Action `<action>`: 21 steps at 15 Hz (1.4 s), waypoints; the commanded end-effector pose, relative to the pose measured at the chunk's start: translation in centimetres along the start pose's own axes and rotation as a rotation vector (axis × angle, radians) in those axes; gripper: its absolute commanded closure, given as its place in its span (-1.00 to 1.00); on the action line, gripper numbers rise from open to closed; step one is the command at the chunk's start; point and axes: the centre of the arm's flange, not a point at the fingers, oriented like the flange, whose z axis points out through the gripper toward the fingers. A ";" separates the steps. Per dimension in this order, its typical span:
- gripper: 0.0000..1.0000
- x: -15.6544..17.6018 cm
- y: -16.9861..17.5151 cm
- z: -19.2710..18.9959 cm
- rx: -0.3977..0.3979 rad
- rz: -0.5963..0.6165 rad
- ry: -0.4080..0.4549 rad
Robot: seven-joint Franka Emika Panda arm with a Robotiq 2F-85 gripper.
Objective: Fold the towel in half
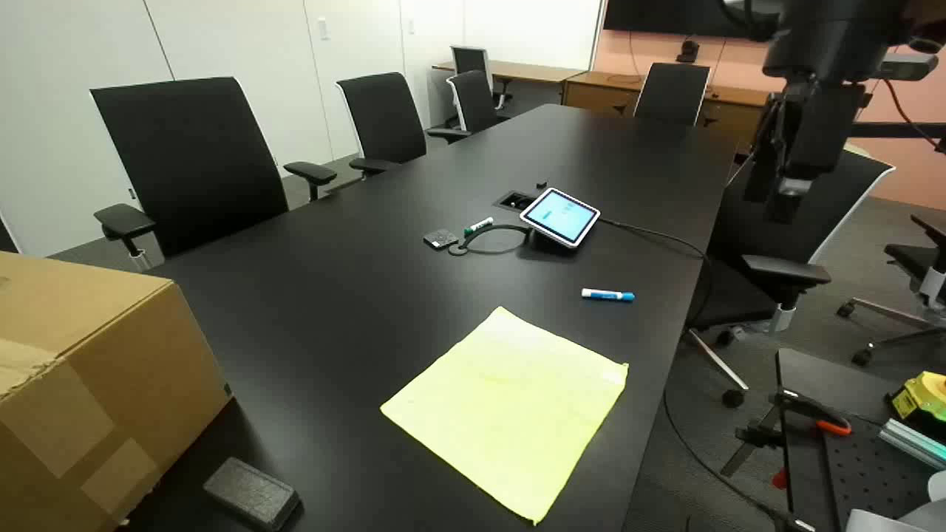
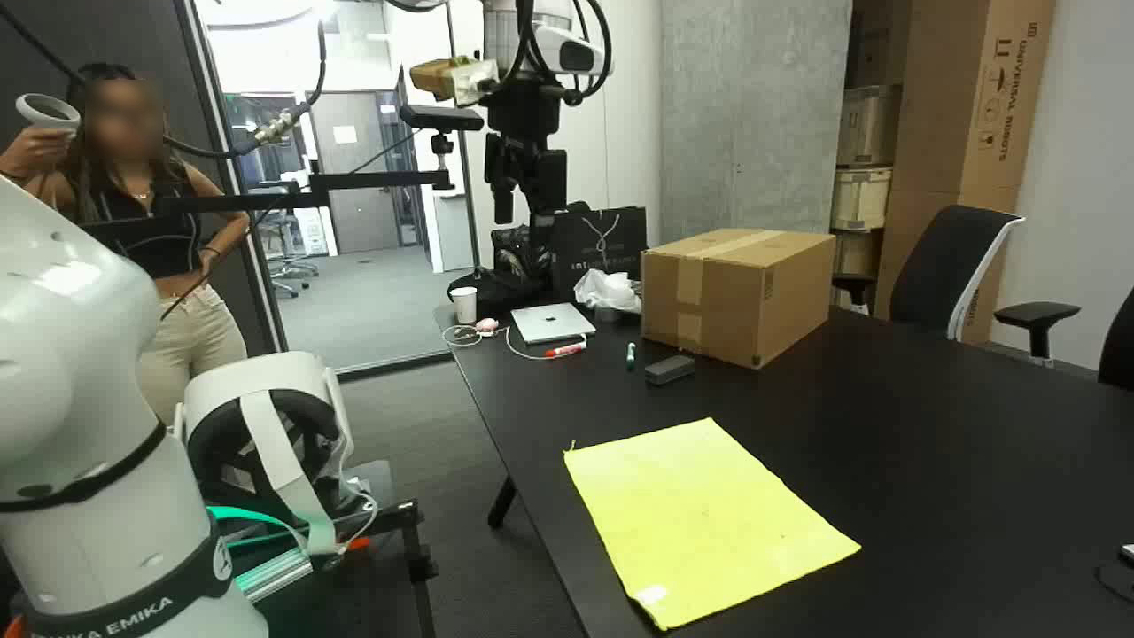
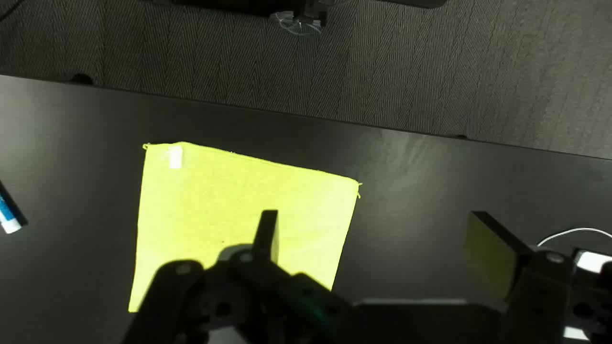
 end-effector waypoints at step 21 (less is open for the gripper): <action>-1.00 8.8 12.1 17.6 -0.023 0.564 -0.085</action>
